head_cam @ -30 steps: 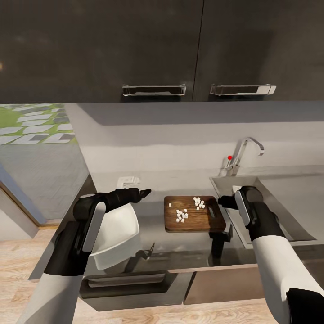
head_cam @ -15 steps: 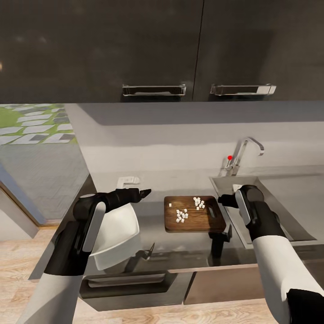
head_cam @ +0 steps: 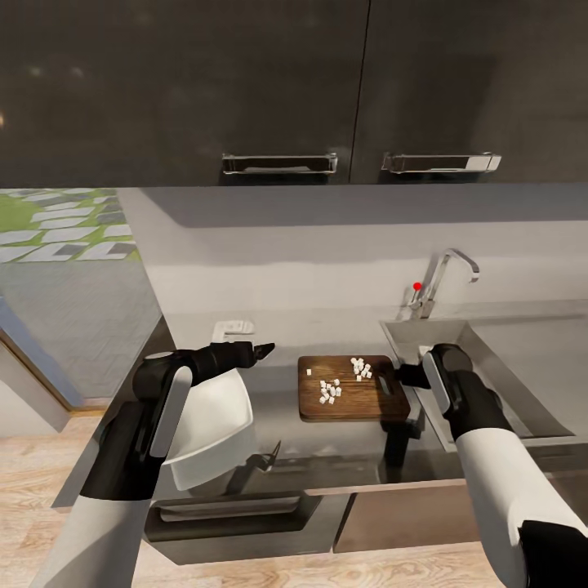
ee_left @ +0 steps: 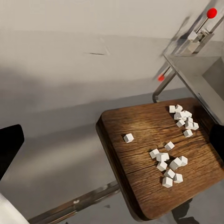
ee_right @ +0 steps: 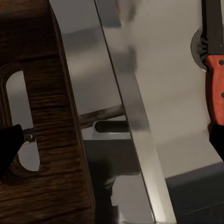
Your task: In the kitchen, take the Vidalia onion out of the sink, dice it on the chopping board with the paring knife, put the diced onion into the bowl on the countertop, then place both the paring knife and the chopping board into the sink.
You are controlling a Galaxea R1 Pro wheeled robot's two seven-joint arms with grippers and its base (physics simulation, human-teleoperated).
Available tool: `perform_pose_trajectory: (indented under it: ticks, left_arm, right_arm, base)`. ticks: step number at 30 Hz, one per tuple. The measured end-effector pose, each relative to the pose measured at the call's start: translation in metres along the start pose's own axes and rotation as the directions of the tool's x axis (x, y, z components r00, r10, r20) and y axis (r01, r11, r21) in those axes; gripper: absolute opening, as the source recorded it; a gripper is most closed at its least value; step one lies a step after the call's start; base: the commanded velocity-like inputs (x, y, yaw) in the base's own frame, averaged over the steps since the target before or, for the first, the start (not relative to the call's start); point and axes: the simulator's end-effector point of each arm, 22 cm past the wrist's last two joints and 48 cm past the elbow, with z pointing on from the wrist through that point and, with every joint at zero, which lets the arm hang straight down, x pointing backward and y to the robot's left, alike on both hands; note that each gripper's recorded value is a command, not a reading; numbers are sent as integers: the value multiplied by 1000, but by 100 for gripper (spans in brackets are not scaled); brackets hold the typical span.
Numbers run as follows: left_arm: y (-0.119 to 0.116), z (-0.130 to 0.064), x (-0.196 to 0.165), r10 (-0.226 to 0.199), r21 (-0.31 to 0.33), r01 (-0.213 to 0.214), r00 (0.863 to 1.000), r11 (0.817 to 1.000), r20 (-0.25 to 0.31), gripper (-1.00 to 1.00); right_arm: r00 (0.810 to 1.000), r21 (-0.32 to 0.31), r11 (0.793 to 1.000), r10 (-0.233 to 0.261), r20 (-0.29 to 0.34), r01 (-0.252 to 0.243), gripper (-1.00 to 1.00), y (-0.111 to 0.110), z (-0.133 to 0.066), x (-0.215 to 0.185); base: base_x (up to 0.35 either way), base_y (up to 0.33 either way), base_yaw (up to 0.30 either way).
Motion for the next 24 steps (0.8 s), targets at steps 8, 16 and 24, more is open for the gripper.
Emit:
perform_pose_trajectory:
  ticks: [8, 16, 24]
  left_arm:
    - [0, 0, 0, 0, 0, 0, 1000, 1000, 0, 100]
    - [-1, 0, 0, 1, 1, -1, 1000, 1000, 0, 100]
    - [-1, 0, 0, 1, 1, -1, 1000, 1000, 0, 100]
  right_arm:
    - [1000, -4, 1000, -2, -12, 2, 100, 3, 2, 4]
    - [1000, -6, 1000, -4, -12, 4, 100, 4, 2, 4]
    - [999, -14, 999, -30, -11, 29, 100, 16, 2, 6]
  base:
    - [0, 0, 0]
    - [0, 0, 0]
    - [0, 0, 0]
